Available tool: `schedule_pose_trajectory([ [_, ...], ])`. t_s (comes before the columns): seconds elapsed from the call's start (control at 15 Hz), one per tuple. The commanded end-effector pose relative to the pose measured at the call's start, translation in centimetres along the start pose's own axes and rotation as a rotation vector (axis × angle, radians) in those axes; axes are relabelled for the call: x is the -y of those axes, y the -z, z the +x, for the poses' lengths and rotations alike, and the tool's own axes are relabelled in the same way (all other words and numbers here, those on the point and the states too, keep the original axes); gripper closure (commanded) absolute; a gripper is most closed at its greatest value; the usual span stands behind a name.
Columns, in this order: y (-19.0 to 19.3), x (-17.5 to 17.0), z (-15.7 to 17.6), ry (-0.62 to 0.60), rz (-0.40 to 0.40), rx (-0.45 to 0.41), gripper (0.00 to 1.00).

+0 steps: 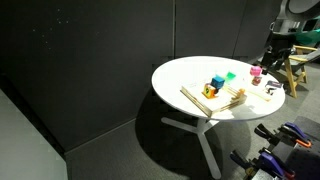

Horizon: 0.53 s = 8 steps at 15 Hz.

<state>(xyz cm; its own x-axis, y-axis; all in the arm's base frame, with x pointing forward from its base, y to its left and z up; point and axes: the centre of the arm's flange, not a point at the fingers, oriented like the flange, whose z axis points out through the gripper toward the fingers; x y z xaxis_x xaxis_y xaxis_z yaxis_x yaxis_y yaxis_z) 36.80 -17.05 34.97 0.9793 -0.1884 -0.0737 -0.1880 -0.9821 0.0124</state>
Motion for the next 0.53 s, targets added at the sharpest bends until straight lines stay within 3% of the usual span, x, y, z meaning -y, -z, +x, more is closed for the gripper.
schedule_pose_trajectory([
  [0.0, 0.19, 0.01, -0.43, -0.001, 0.004, 0.008, 0.00],
  [0.47, 0.63, 0.09, -1.23, -0.003, 0.011, 0.016, 0.00],
])
